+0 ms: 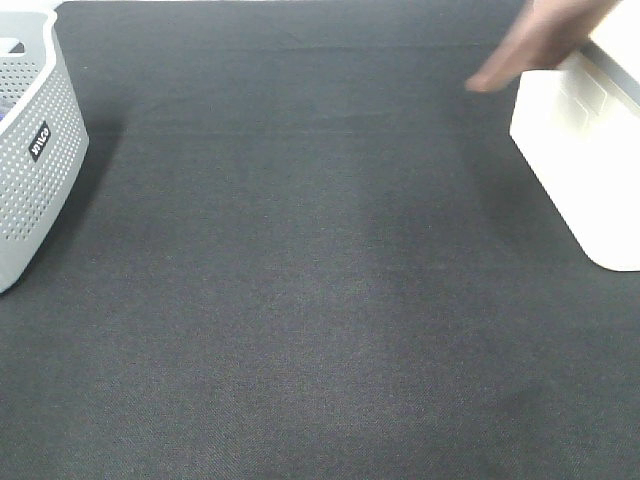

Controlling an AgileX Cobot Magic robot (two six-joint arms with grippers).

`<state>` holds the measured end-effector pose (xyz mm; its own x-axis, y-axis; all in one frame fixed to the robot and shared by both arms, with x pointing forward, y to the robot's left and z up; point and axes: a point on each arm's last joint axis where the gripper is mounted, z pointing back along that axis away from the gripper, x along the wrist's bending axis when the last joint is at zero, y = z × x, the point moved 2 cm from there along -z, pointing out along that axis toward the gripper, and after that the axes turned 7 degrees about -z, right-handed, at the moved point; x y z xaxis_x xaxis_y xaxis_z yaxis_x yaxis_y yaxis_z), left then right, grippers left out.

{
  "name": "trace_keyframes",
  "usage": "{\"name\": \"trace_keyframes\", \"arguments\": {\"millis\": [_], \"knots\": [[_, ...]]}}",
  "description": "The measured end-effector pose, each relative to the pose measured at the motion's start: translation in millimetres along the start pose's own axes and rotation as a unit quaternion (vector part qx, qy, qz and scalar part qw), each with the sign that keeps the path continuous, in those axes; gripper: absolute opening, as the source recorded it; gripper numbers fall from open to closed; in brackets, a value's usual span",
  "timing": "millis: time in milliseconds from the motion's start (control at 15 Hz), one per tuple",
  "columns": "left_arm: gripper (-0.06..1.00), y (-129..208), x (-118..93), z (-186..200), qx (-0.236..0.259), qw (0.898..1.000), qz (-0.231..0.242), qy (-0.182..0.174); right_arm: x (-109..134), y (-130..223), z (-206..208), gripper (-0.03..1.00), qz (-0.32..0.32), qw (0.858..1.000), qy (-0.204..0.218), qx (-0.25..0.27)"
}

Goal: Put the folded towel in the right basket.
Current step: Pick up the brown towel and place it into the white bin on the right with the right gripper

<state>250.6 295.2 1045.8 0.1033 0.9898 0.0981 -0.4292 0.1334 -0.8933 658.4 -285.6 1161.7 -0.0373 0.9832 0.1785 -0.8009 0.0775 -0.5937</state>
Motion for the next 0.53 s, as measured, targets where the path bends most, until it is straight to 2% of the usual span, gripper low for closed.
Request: {"name": "trace_keyframes", "arguments": {"millis": [133,333,533], "knots": [[0.88,0.0,0.0,0.0,0.000,1.000,0.000,0.000,-42.1,-2.7,7.5,0.01,-0.023,0.999,0.030,-0.009],[0.88,0.0,0.0,0.0,0.000,1.000,0.000,0.000,-88.8,-1.3,14.9,0.01,-0.057,0.996,0.064,-0.013],[0.88,0.0,0.0,0.0,0.000,1.000,0.000,0.000,-113.2,3.3,-4.4,0.01,-0.067,0.994,0.081,0.011]]}}
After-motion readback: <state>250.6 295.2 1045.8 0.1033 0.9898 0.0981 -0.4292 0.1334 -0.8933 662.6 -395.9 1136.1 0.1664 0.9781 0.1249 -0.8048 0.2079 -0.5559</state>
